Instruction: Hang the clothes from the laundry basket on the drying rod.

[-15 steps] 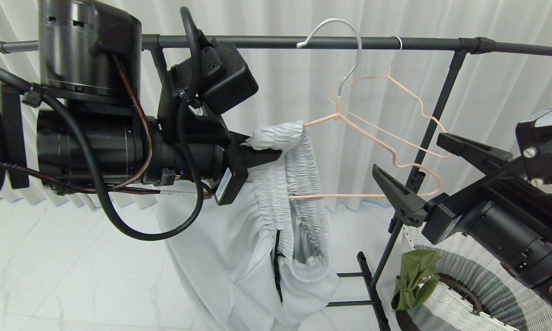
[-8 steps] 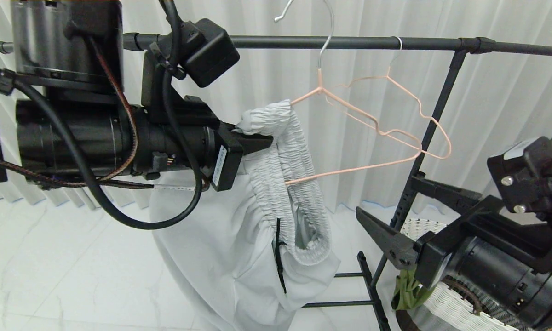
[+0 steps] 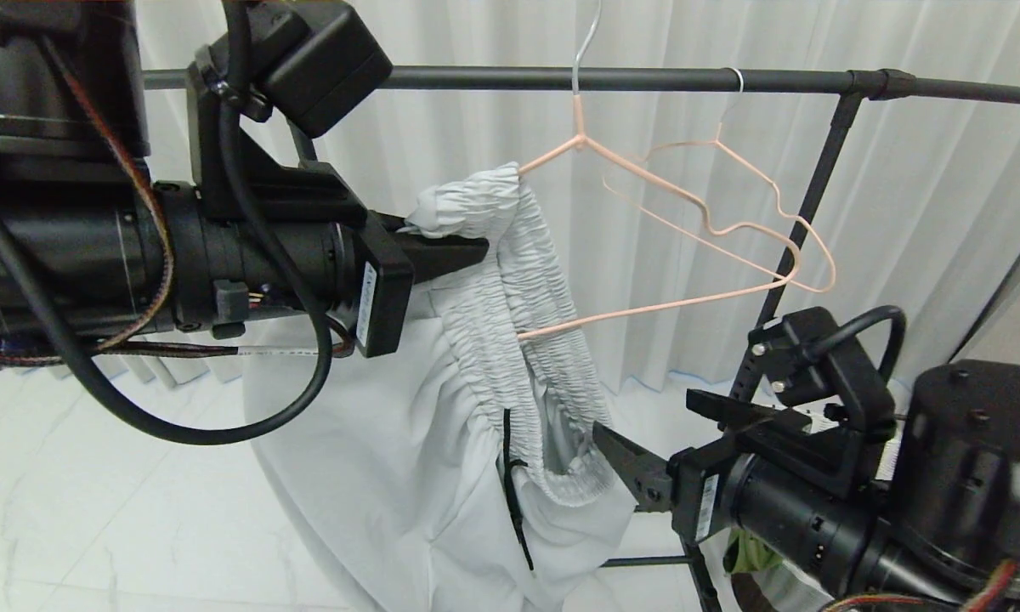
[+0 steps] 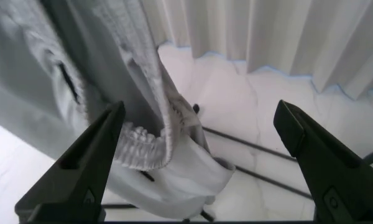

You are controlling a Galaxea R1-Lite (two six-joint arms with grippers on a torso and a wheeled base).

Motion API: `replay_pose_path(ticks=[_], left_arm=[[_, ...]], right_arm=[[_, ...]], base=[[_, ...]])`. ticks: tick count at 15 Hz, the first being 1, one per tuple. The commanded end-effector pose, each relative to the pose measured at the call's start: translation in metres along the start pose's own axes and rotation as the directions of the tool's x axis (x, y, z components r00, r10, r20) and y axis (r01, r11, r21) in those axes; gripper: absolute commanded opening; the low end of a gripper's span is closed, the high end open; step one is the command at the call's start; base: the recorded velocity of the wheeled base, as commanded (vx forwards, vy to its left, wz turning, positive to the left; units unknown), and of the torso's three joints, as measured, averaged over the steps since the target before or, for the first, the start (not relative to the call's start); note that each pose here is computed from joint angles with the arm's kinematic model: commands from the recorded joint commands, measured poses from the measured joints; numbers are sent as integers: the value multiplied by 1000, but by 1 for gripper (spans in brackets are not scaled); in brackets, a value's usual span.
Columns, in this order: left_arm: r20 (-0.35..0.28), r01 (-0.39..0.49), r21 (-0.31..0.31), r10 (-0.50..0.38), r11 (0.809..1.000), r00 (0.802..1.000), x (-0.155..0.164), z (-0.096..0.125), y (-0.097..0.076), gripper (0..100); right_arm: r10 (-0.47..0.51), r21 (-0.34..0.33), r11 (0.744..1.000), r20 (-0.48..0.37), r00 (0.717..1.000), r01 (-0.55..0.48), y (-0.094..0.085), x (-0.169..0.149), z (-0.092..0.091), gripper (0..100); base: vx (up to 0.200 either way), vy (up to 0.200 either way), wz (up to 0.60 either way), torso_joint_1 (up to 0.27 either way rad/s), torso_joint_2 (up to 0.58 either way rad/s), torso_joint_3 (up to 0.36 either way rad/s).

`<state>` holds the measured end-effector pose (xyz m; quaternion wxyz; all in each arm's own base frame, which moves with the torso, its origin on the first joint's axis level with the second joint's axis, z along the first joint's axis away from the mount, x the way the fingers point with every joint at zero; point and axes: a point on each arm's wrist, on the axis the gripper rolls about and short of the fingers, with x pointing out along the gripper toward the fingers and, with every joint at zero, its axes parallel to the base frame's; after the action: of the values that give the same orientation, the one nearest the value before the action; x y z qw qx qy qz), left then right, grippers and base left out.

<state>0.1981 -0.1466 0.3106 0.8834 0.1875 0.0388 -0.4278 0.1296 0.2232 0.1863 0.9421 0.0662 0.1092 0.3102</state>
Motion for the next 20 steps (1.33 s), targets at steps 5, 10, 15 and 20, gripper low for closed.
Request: replay_pose_path(ticks=[5, 10, 15, 20], left_arm=[[18, -5, 5, 5, 1000, 1000, -1, 2, 0, 0], [34, -21, 10, 21, 1000, 999, -1, 1, 2, 0], [3, -72, 20, 72, 997, 997, -2, -14, 2, 0], [-14, -93, 74, 94, 993, 995, -12, -37, -9, 0]], right_arm=[[-66, -10, 998, -96, 993, 65, -4, 27, -28, 0], [-132, -8, 991, -86, 988, 132, -19, 29, -26, 0], [-308, 25, 951, -26, 951, 308, -63, 34, -8, 0], [-432, 54, 902, 72, 899, 429, -104, 34, 13, 0]], base=[[0, 0, 0, 0, 0, 0], [0, 0, 0, 0, 0, 0], [0, 0, 0, 0, 0, 0], [0, 0, 0, 0, 0, 0]])
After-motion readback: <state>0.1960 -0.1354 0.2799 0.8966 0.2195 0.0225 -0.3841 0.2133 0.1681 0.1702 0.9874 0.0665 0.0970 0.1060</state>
